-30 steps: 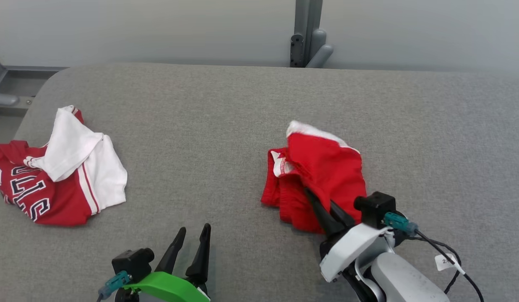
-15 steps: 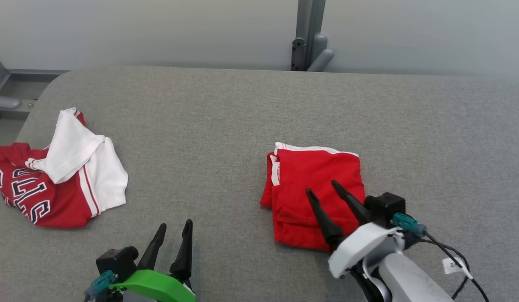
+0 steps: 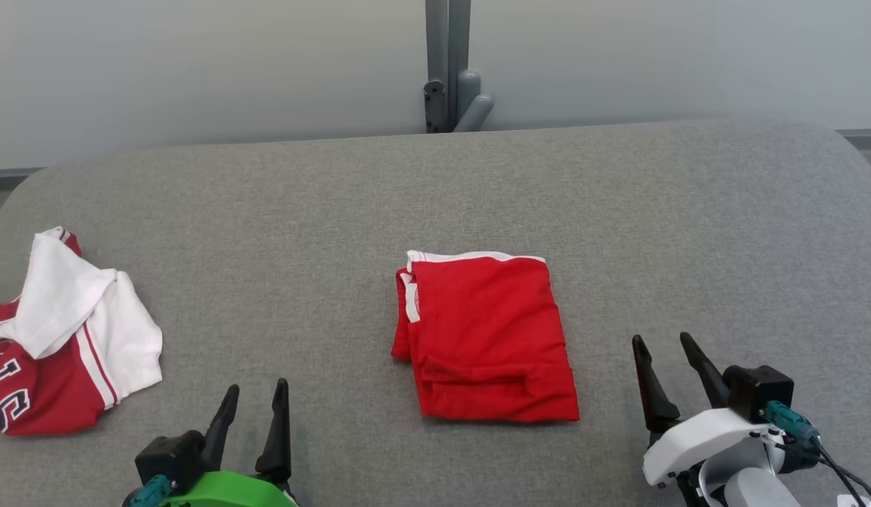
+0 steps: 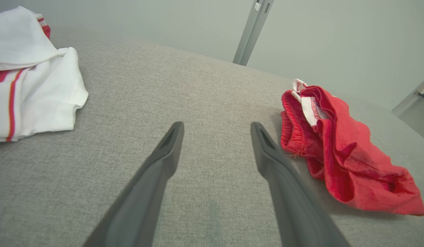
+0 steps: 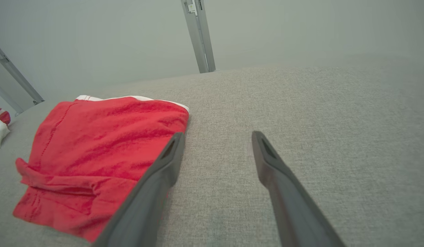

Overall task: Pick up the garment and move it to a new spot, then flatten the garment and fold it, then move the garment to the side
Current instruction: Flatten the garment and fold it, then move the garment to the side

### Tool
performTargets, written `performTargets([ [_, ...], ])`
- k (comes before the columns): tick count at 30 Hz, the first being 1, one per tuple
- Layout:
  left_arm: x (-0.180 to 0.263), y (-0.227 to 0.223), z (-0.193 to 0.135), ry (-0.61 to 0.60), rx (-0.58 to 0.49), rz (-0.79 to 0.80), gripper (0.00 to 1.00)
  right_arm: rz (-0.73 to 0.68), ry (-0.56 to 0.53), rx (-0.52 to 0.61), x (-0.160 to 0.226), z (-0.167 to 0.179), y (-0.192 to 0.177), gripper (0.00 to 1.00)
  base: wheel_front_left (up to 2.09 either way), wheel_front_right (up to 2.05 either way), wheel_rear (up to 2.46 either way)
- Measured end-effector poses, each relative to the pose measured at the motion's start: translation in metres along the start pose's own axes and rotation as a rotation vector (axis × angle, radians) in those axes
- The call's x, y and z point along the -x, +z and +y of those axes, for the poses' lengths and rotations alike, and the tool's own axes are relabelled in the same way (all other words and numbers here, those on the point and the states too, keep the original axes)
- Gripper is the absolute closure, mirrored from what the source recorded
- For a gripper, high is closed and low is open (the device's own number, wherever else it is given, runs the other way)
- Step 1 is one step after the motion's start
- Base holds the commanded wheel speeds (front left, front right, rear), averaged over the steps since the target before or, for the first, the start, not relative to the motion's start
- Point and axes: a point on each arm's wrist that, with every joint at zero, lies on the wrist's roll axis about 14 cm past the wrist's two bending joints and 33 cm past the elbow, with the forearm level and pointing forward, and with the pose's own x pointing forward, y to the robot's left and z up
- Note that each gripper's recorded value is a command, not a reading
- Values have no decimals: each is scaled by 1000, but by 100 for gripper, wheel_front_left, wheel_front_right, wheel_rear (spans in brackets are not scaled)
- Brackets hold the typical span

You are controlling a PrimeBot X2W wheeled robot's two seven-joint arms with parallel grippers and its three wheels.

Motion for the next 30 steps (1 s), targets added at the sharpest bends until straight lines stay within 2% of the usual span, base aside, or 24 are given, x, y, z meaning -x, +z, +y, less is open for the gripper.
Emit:
performTargets([
  [8,-2,12,-3,-7,-53,-41,0,-46,-79,9,13,-22,13,0,0,0,0],
  [19,8,18,5,17,-112,-60,0,-65,-91,-2,20,-23,18,0,0,0,0],
  [25,9,16,8,23,-124,-53,0,-37,-57,-14,15,-12,9,0,0,0,0],
  [30,8,11,8,25,-115,-37,0,-7,43,-15,-9,19,2,0,0,0,0],
])
